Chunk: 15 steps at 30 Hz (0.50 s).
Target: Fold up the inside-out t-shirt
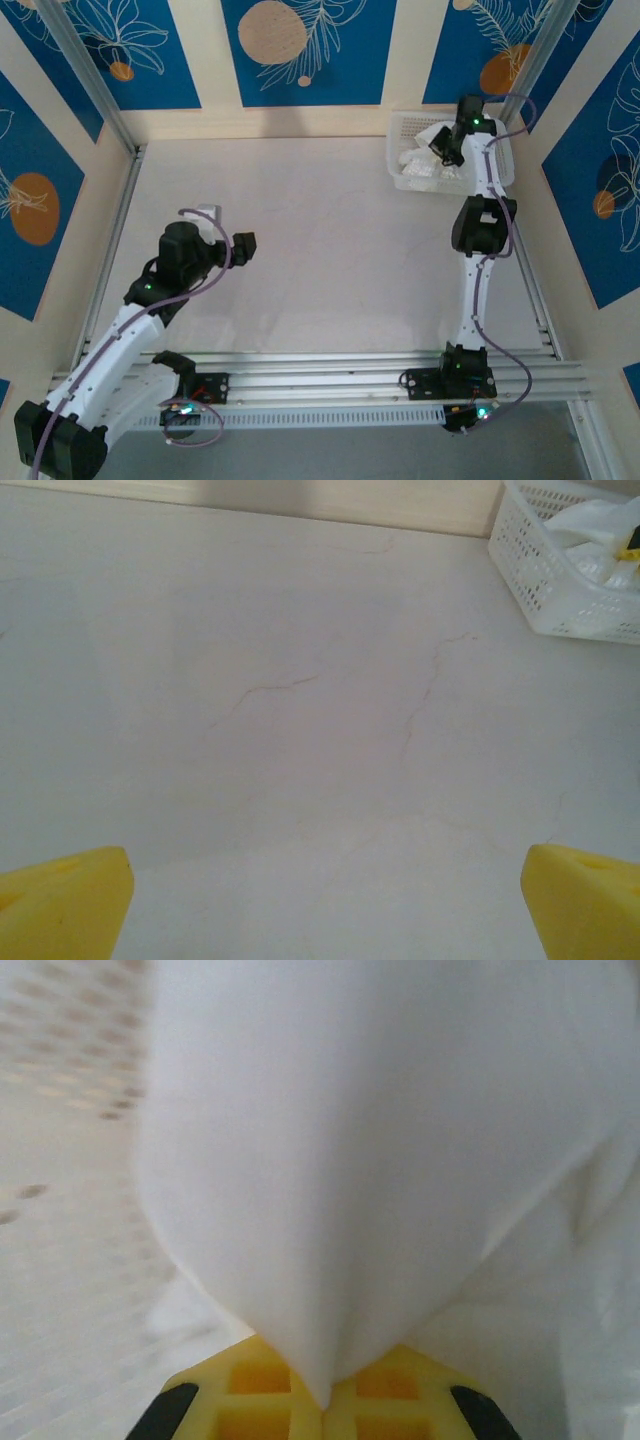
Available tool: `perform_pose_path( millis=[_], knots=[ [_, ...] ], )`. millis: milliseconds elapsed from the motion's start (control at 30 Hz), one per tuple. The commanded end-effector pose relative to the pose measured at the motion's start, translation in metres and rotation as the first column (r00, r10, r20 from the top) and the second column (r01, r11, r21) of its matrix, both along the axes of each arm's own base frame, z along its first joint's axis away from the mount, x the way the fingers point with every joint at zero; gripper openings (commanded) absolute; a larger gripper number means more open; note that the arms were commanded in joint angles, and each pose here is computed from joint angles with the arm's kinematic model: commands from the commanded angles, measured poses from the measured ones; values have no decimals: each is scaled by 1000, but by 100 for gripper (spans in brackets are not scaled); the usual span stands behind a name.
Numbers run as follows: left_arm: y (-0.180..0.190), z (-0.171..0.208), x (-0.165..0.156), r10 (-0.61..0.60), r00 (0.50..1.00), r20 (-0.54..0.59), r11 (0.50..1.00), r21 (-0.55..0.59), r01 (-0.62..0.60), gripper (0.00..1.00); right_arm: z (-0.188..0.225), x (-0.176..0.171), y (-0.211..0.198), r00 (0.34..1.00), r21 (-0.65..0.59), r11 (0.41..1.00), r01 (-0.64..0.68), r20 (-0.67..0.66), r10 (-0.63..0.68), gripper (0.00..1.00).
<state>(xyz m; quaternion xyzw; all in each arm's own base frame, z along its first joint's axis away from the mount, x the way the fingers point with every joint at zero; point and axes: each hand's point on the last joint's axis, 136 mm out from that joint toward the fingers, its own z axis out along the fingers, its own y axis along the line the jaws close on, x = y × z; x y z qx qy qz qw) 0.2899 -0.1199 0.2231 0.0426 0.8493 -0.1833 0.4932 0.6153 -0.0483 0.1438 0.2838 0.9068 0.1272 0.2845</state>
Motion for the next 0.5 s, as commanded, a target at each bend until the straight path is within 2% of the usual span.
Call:
perform_pose_path(
  millis=[0,133,200,300,367,400,467],
  knots=[
    [-5,23,-1,-7,1000,25,999,-36,8,99,190,-23,55,911,-46,985,-165,376,170,0],
    [-7,38,0,-11,999,36,998,-59,13,99,305,-69,104,761,-107,961,-256,591,268,0],
    [-10,47,-1,-23,999,32,997,-77,26,99,360,-103,132,656,-142,940,-311,683,321,0],
    [-15,62,-6,-53,998,36,993,-100,56,99,419,-155,176,488,-204,887,-415,773,406,0],
    [-17,71,-10,-75,996,48,992,-101,79,99,444,-184,201,388,-248,847,-470,804,451,0],
    [-16,76,-12,-75,996,54,992,-102,80,99,450,-194,209,371,-253,843,-474,811,452,0],
    [-12,84,-15,-62,996,63,993,-101,68,99,447,-203,218,393,-212,840,-500,809,438,0]
  ],
)
